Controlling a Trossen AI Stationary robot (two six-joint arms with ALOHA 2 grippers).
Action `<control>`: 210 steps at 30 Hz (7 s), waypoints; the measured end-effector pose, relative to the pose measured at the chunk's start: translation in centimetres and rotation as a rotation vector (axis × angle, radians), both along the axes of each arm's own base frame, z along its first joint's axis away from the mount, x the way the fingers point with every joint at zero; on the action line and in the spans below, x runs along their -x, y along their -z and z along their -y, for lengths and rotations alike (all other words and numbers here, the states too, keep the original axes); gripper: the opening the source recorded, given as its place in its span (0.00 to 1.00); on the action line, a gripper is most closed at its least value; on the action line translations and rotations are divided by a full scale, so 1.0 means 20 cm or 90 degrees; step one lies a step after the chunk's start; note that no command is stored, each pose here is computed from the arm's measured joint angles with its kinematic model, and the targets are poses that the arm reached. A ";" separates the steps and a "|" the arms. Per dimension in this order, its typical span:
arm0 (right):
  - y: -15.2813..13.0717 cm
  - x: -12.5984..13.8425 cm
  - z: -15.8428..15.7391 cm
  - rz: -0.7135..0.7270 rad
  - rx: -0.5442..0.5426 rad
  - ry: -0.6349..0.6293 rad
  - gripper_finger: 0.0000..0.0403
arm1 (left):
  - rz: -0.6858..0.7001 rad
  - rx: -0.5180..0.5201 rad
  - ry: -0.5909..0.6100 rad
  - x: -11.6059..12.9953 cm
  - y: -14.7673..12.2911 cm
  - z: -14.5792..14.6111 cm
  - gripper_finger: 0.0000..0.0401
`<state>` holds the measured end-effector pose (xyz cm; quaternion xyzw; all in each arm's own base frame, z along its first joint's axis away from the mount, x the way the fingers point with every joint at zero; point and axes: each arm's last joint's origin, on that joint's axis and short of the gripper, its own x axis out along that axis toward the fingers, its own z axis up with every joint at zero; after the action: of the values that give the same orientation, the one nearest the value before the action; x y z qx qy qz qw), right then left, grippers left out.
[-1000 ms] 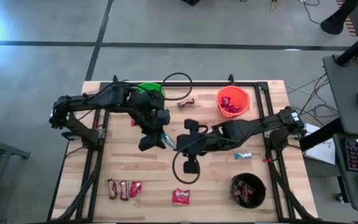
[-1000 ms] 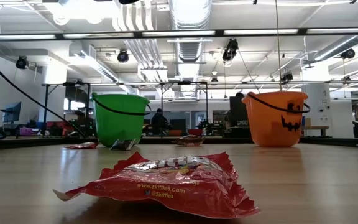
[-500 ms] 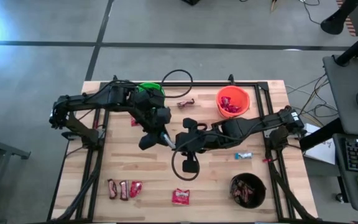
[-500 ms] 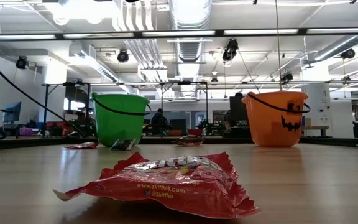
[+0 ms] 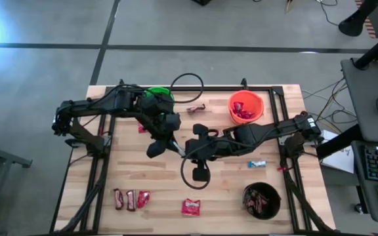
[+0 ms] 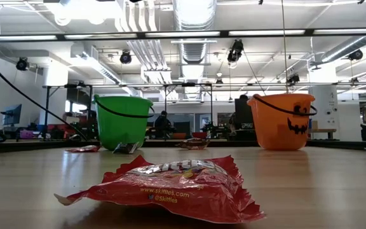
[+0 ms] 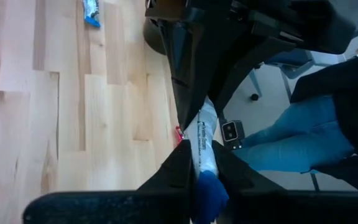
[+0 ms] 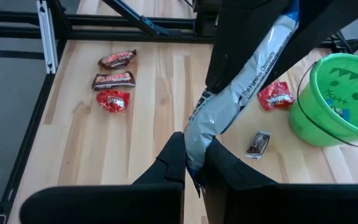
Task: Sort candy
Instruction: Put the white candy into the green bucket, then put the brown candy into the black bucket
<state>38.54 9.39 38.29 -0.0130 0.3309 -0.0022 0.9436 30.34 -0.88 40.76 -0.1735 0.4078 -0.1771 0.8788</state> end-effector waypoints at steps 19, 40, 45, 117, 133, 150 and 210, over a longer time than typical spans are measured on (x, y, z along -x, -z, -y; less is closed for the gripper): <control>0.01 -0.01 0.06 -0.016 0.020 0.036 0.32 | -0.074 -0.120 -0.071 0.10 0.02 -0.11 0.00; 0.10 0.03 0.23 -0.130 0.001 0.130 0.36 | -0.212 -0.251 -0.230 0.34 0.06 -0.66 0.00; 0.11 0.02 0.23 -0.136 0.002 0.130 0.36 | -0.230 -0.254 -0.288 0.44 0.07 -0.82 0.00; 0.65 -0.49 0.74 -0.047 -0.015 0.152 0.46 | -0.136 -0.257 -0.266 0.66 -0.06 -0.80 0.27; 0.79 -0.55 0.76 -0.055 -0.095 0.183 0.46 | -0.110 -0.278 -0.277 0.64 -0.07 -0.81 0.27; 1.07 -0.60 0.76 -0.127 -0.143 0.209 0.46 | -0.110 -0.278 -0.277 0.64 -0.07 -0.81 0.27; 1.21 -0.58 0.86 -0.194 -0.279 0.207 0.03 | -0.112 -0.278 -0.275 0.64 -0.07 -0.81 0.27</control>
<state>50.16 -7.77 14.08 0.2439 0.4590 -0.0796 0.8506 17.51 15.35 42.20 -0.0782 0.4643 0.1208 0.8739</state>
